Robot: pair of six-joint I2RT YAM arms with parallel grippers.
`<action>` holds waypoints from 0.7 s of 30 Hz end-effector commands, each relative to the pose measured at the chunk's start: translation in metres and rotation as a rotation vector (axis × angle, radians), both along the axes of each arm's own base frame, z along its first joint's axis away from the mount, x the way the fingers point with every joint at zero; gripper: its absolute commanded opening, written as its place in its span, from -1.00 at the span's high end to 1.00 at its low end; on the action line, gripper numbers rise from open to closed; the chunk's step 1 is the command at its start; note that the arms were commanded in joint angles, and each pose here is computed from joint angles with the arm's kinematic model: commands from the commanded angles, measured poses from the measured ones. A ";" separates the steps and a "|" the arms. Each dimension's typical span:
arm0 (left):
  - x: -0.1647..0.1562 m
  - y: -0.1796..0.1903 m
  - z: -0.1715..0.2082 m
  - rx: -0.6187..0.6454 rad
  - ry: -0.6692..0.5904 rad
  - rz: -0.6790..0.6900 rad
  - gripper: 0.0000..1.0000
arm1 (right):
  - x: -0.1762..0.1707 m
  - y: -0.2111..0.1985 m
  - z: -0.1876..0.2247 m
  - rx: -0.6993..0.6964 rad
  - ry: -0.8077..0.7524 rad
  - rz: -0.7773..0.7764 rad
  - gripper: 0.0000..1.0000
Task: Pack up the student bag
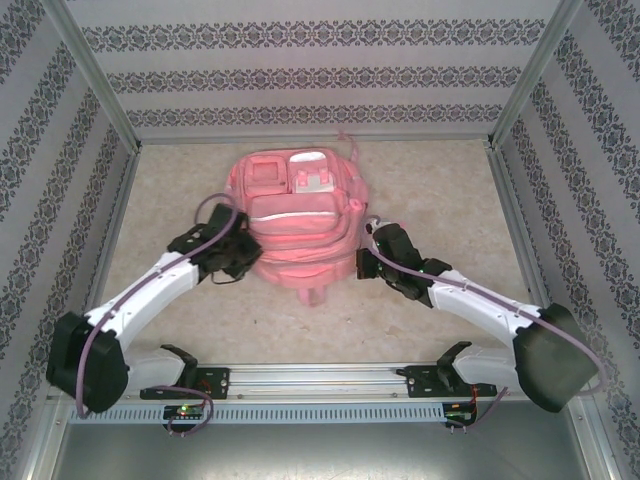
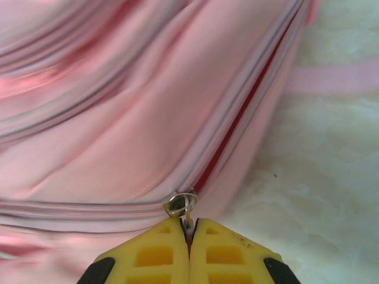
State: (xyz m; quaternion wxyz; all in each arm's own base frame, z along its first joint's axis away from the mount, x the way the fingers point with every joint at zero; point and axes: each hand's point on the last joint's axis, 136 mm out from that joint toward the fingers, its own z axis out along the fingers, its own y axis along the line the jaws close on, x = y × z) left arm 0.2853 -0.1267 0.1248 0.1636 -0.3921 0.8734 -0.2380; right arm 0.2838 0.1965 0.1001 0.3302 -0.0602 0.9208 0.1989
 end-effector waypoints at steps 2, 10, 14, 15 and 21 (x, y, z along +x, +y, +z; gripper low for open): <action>-0.009 0.087 -0.011 0.198 0.053 0.102 1.00 | 0.011 0.017 0.005 -0.034 -0.013 0.026 1.00; 0.051 0.132 -0.006 0.206 0.119 0.018 0.53 | -0.002 0.115 0.005 0.003 0.011 0.226 1.00; 0.045 0.101 0.012 0.065 0.059 0.009 -0.14 | -0.006 0.138 0.004 0.027 0.016 0.261 1.00; 0.038 0.094 0.016 0.040 0.055 0.013 -0.16 | -0.006 0.141 0.004 0.031 0.016 0.264 1.00; -0.003 0.026 0.029 -0.142 0.006 0.036 -0.22 | -0.003 0.149 0.000 0.038 0.015 0.282 1.00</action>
